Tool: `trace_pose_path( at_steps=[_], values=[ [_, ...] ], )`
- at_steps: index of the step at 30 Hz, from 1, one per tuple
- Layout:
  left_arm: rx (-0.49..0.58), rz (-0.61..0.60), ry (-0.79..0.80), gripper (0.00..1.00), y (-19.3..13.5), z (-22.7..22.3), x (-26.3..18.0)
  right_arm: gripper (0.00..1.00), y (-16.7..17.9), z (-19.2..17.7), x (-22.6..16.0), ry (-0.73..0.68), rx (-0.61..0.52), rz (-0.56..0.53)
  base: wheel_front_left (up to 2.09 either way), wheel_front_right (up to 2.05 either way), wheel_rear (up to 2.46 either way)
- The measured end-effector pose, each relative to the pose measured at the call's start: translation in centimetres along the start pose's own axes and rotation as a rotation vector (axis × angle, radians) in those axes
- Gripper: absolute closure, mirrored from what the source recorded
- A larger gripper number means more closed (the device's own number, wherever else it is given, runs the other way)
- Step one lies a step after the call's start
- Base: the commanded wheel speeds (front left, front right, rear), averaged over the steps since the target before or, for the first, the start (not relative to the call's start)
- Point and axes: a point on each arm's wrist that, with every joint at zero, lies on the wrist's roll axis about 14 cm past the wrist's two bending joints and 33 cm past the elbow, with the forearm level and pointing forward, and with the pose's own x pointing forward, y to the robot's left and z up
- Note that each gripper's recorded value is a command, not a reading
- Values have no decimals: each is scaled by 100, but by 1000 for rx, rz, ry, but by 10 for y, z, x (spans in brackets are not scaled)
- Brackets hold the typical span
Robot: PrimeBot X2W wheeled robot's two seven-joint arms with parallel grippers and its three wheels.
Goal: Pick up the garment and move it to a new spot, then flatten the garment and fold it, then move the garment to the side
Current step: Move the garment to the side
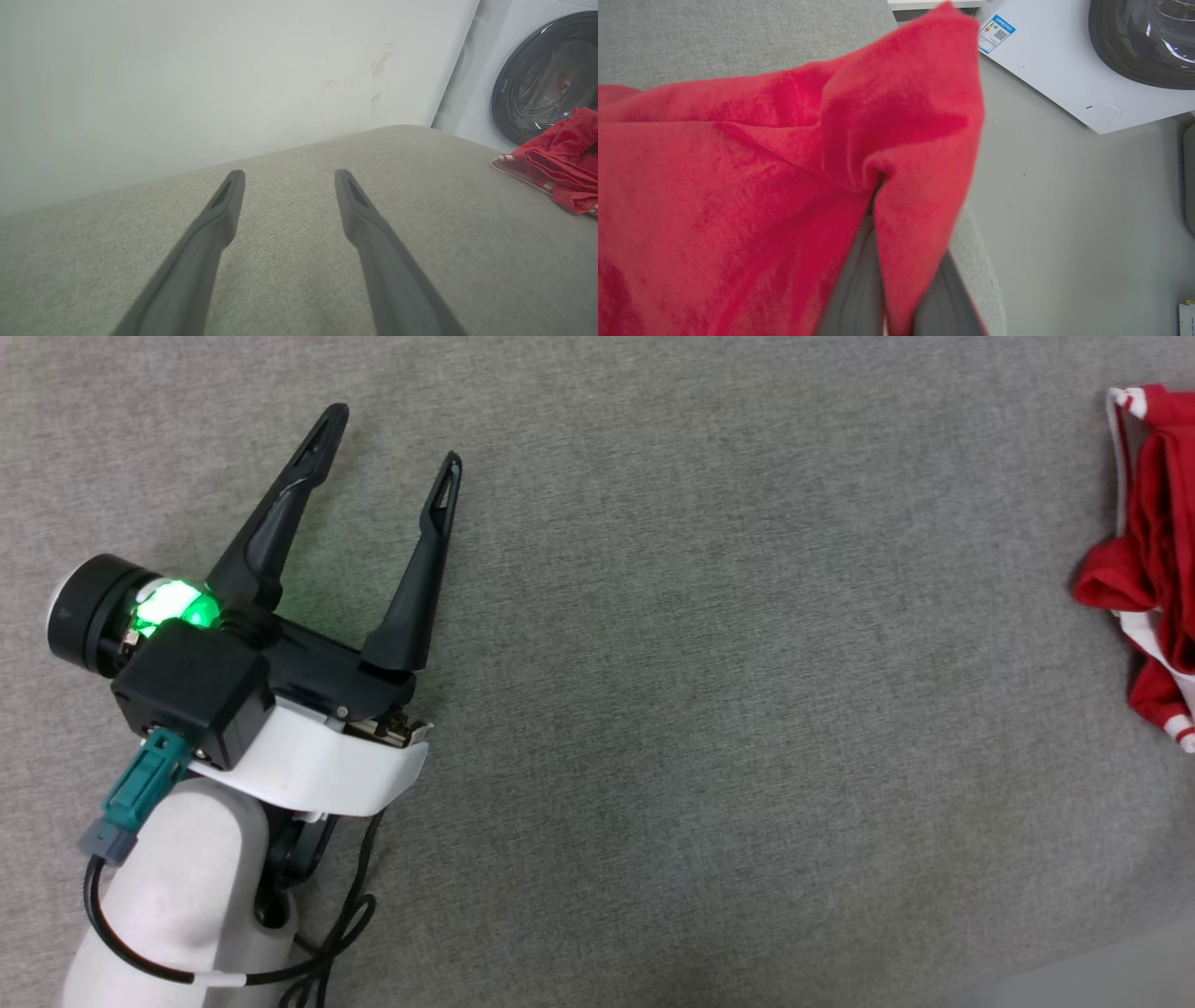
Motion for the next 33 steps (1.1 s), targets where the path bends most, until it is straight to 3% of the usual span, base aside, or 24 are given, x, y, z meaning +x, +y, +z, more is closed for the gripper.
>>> trace_pose_path(
  at_steps=[1,2,8,15,22,33],
  values=[
    [0,1,-3,0,0,0,0,48,0,-1,2,-7,0,-9,0,0,0],
    [1,1,-5,0,0,1,0,0,-1,-4,3,-4,-4,-23,0,0,0],
    [5,6,-18,0,-2,10,-3,0,-28,5,-3,-104,-12,-149,0,0,0],
    [-20,30,-26,0,-15,26,-16,0,-40,39,-30,-333,20,-182,0,0,0],
    [-23,103,-13,0,-23,44,-46,0,-15,40,-66,-483,68,-88,0,0,0],
    [15,258,11,0,-18,68,-108,0,59,5,-120,-547,154,149,0,0,0]
  ],
)
